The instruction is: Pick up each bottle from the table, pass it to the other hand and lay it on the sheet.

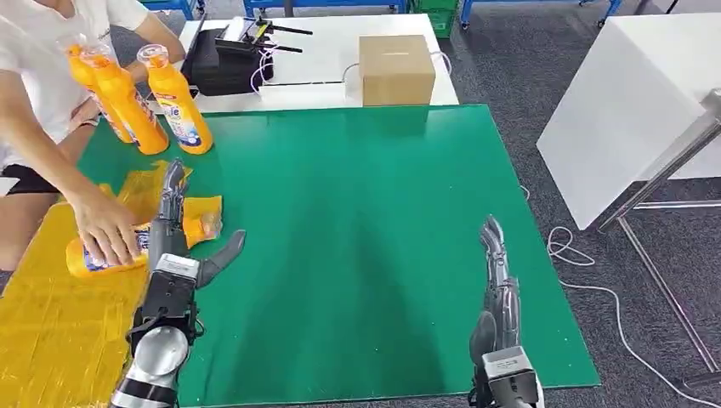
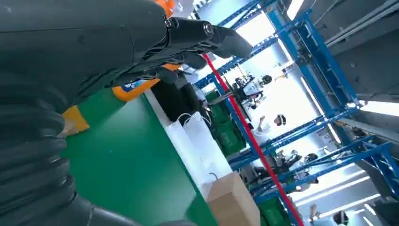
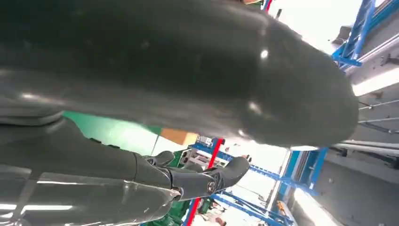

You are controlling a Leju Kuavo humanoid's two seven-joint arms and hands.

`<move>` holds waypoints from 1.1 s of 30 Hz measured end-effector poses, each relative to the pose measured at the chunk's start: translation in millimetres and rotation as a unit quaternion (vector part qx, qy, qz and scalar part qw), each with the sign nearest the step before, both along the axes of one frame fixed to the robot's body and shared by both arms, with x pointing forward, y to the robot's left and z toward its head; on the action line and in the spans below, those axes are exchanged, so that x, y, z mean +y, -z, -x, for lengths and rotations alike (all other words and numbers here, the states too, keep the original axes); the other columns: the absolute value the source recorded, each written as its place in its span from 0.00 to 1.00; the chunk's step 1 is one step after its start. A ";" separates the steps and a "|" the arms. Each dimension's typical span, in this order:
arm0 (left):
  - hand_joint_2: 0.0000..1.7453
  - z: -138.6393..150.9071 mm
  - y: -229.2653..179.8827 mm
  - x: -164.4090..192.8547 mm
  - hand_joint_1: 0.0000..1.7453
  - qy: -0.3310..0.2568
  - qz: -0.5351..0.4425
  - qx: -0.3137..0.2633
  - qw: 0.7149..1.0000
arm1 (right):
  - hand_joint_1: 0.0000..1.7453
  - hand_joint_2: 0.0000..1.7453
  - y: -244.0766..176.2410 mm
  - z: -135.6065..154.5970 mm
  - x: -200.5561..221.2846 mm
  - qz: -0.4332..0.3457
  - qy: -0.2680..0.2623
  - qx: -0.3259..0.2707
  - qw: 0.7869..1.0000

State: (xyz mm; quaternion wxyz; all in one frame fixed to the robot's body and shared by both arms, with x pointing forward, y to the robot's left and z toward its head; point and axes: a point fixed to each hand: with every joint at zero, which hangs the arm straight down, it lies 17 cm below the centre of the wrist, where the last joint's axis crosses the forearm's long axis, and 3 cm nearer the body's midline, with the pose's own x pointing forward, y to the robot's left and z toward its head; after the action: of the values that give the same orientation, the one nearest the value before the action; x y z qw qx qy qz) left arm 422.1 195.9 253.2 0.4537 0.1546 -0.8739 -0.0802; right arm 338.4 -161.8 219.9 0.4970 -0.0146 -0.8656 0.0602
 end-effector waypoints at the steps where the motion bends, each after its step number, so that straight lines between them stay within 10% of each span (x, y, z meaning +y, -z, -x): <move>1: 1.00 0.9 5.7 -4.6 0.00 0.020 0.010 0.013 1.000 | 0.00 0.00 0.2 0.8 -1.5 -0.001 0.003 0.001 1.000; 7: 1.00 35.2 72.5 -32.4 0.00 0.175 0.147 0.142 0.963 | 0.00 0.00 31.2 8.4 -18.7 -0.008 0.008 0.072 0.997; 33: 1.00 65.4 132.9 -35.3 0.00 0.211 0.142 0.227 0.940 | 0.00 0.00 74.8 9.4 -65.2 0.000 0.011 0.145 0.989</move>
State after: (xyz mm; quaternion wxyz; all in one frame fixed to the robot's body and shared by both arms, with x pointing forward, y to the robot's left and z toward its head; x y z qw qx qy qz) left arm 356.6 160.6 120.3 0.6302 -0.1215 -0.7624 -0.0822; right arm 329.0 -227.1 145.1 0.6176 -0.0149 -0.7843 0.0562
